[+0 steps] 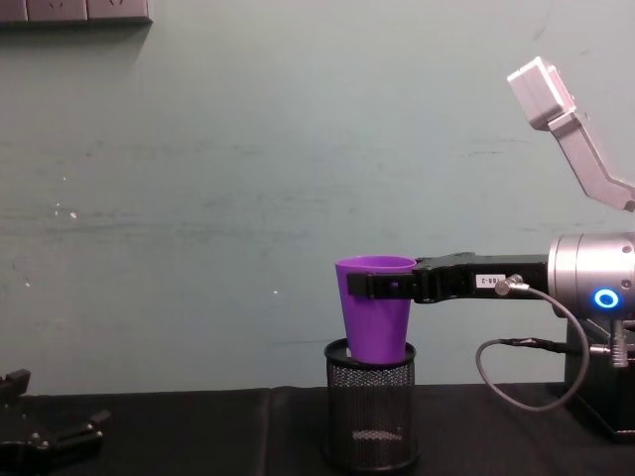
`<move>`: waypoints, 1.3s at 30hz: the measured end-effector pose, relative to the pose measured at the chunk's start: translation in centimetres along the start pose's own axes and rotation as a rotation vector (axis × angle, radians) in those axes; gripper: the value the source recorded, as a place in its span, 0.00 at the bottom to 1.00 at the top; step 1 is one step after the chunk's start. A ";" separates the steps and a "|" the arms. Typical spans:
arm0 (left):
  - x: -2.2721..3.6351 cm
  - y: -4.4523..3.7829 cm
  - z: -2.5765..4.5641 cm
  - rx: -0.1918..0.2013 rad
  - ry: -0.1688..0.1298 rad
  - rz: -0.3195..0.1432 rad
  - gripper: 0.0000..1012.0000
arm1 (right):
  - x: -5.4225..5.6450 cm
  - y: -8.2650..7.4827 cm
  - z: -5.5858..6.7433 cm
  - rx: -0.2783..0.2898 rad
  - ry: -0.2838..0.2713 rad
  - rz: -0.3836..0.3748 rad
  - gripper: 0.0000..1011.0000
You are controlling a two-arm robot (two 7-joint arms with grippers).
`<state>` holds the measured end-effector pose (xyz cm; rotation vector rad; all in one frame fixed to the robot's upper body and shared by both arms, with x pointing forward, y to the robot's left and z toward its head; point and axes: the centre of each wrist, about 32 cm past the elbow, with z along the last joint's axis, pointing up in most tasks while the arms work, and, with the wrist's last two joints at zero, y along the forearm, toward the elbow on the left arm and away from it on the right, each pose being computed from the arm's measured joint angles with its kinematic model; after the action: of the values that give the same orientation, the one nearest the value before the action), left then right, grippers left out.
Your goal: Pick up one cup with a gripper and tap it against the other cup.
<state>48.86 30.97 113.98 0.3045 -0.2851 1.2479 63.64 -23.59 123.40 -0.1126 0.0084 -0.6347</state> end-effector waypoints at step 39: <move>0.00 0.00 0.00 0.000 0.000 0.000 0.99 | 0.1 0.0 -0.1 0.003 0.003 0.002 0.73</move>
<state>48.86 30.97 113.98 0.3045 -0.2851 1.2480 63.76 -23.65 123.31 -0.1090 0.0105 -0.6331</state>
